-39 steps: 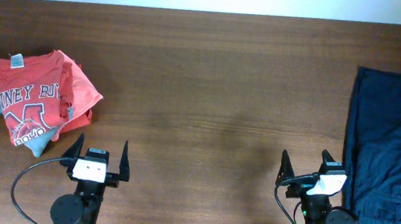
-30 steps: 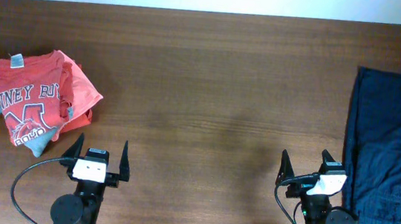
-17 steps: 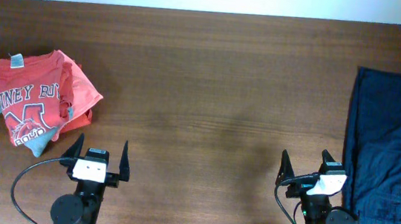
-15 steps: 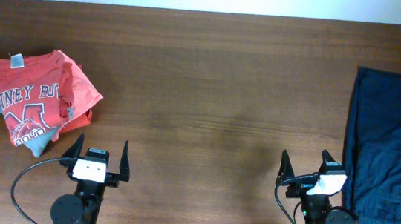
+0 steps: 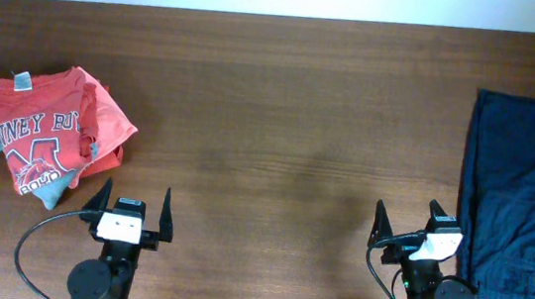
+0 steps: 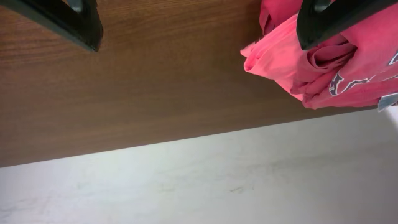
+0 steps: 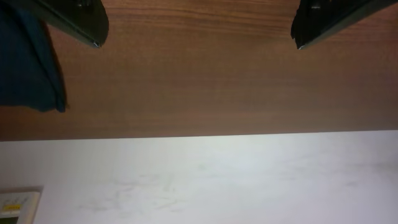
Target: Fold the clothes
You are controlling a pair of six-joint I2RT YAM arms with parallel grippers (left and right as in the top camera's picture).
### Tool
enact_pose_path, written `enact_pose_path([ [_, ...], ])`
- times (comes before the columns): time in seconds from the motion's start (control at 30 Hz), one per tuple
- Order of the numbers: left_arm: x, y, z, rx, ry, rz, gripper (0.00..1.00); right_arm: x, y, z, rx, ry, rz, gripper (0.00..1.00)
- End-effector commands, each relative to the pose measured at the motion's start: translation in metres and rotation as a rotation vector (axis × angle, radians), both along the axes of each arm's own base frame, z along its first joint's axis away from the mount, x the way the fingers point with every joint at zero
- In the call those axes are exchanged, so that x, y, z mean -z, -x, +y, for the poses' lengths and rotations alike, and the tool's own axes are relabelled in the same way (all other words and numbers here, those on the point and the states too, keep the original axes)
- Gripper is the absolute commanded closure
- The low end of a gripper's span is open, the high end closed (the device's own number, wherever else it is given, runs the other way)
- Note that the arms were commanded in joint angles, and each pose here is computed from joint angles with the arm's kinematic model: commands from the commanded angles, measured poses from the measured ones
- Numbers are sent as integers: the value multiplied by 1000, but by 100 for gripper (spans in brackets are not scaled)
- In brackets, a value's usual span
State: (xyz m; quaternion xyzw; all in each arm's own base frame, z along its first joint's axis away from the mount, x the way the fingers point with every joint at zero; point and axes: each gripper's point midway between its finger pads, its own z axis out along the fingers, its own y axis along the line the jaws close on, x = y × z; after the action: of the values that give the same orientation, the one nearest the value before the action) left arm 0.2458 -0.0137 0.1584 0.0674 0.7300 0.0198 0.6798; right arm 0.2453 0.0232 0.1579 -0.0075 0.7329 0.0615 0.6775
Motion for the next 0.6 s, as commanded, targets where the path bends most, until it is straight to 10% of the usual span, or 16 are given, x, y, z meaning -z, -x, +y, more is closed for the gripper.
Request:
enact_pose_path([
  [0.0,2,0,3,-13,-6,2,1,2,0,2,-11,-9,2,1],
  [0.57,-6,0,1,-7,7,-17,1,-2,1,-2,10,-7,8,2],
])
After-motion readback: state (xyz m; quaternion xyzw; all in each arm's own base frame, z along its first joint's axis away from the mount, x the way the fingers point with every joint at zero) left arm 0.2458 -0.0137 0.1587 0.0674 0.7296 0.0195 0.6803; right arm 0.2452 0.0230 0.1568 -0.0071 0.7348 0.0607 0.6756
